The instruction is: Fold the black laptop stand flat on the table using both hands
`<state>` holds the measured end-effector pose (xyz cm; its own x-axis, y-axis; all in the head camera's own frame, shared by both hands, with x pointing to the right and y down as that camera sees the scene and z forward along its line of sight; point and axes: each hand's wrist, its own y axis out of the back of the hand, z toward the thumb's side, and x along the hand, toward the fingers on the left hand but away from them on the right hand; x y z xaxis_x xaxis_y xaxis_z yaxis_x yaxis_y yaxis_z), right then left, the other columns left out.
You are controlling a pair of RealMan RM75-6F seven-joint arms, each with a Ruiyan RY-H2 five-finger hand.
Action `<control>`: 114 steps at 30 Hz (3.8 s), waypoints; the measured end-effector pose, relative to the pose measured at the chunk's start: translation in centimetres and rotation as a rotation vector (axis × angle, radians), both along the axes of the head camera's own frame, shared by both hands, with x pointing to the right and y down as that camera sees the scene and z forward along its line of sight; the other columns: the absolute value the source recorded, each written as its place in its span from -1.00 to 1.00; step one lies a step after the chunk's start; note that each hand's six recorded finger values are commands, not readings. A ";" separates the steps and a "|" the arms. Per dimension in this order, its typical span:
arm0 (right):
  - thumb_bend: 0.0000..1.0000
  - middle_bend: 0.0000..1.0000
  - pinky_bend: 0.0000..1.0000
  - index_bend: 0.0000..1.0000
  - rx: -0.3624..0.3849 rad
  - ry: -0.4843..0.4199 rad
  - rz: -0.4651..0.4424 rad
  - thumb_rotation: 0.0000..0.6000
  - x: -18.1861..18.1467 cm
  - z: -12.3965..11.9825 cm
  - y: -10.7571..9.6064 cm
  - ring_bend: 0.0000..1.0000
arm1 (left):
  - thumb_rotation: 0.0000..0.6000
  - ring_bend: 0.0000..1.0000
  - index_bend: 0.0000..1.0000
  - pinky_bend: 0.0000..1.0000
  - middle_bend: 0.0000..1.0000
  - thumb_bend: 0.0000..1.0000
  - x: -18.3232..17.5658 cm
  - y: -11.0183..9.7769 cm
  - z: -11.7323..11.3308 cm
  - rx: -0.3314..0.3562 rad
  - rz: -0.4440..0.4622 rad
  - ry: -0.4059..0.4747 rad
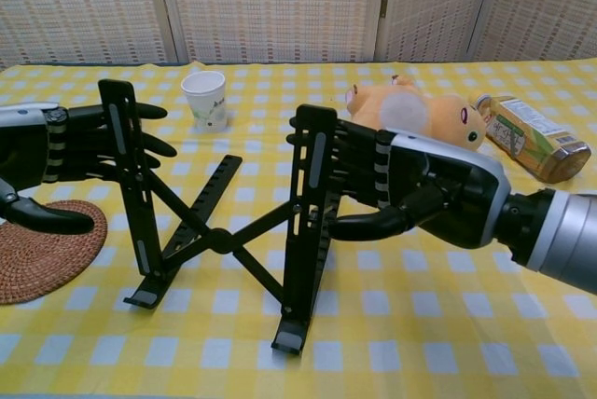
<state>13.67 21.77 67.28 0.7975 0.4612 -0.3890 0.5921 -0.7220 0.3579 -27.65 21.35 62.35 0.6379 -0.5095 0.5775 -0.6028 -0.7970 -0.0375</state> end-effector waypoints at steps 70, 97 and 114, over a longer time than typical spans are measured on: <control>-0.70 -1.00 -1.00 -1.00 0.395 0.365 -0.279 1.00 -2.8 3.5 2.2 -0.90 | 1.00 -0.63 -0.83 -0.58 -0.52 -0.58 -1.2 0.5 -0.2 -0.017 -0.003 0.036; -0.47 -1.00 -1.00 -1.00 0.663 0.465 -0.292 1.00 -4.1 3.6 -1.5 -0.91 | 1.00 -0.61 -0.79 -0.58 -0.50 -0.58 -1.4 1.5 -1.2 0.000 0.035 0.044; -0.47 -1.00 -1.00 -1.00 0.542 0.370 -0.341 1.00 -1.8 -0.4 -0.6 -0.88 | 1.00 -0.73 -0.67 -0.60 -0.53 -0.58 -2.8 1.2 0.8 0.173 0.102 -0.151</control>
